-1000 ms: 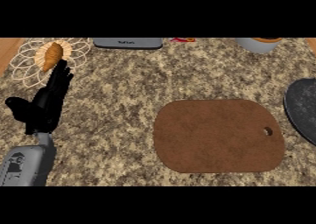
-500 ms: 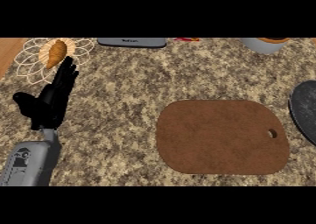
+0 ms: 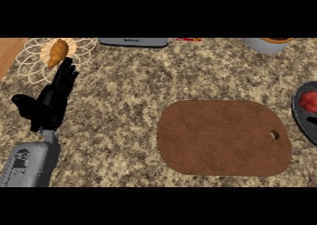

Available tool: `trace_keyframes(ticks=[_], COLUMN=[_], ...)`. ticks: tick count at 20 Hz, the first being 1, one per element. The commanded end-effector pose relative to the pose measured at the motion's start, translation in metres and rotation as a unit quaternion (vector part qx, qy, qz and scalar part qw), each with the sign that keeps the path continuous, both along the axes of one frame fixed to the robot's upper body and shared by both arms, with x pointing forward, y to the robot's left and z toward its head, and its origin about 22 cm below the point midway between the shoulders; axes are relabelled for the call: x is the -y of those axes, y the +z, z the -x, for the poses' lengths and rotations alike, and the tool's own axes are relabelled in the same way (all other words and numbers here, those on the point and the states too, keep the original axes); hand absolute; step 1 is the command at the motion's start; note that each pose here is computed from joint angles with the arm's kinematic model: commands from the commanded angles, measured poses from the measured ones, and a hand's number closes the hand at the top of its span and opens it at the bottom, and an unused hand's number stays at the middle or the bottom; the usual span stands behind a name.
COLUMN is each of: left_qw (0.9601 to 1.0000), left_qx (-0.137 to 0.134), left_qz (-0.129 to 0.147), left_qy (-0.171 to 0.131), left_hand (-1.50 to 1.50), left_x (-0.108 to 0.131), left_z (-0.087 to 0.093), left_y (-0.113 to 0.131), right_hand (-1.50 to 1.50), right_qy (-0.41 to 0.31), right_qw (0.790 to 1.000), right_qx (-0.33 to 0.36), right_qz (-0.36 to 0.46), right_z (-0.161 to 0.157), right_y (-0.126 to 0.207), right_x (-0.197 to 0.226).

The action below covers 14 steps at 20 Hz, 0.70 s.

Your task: Pick the bell pepper from the cutting board and place it in the pan

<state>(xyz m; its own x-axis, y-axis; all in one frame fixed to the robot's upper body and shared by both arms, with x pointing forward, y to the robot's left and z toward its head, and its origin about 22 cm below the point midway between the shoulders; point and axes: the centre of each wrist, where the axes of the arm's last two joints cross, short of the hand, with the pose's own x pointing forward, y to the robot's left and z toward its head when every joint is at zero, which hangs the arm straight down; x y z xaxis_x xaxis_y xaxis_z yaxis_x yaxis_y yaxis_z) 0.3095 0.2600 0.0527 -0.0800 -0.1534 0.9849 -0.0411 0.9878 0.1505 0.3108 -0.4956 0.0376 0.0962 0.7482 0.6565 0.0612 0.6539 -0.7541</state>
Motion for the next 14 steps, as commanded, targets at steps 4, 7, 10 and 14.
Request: trace_keyframes(ticks=[4, 7, 10, 14], left_qw=[0.9999, 0.9999, 0.9998, 0.9997], left_qx=[-0.006, 0.000, -0.008, -0.007], left_qz=[-0.001, 0.001, 0.005, 0.000], left_qy=[0.011, 0.013, 0.017, 0.023], left_hand=[0.00, 0.00, 0.00, 0.00], left_x=[0.001, 0.003, 0.001, -0.002], left_z=[0.003, 0.005, 0.015, 0.011], left_y=[-0.002, 0.002, -0.006, 0.010], right_hand=[-1.50, -1.50, -1.50, -1.50], right_qy=[0.018, 0.000, -0.010, 0.031], right_qw=[0.995, 0.983, 0.970, 0.960], right_qx=[0.075, 0.130, 0.152, 0.128], right_qz=[-0.069, -0.129, -0.187, -0.248], right_z=[0.006, 0.008, 0.028, 0.071], right_y=[-0.010, 0.010, 0.002, 0.009], right_x=[0.005, 0.021, 0.034, 0.070])
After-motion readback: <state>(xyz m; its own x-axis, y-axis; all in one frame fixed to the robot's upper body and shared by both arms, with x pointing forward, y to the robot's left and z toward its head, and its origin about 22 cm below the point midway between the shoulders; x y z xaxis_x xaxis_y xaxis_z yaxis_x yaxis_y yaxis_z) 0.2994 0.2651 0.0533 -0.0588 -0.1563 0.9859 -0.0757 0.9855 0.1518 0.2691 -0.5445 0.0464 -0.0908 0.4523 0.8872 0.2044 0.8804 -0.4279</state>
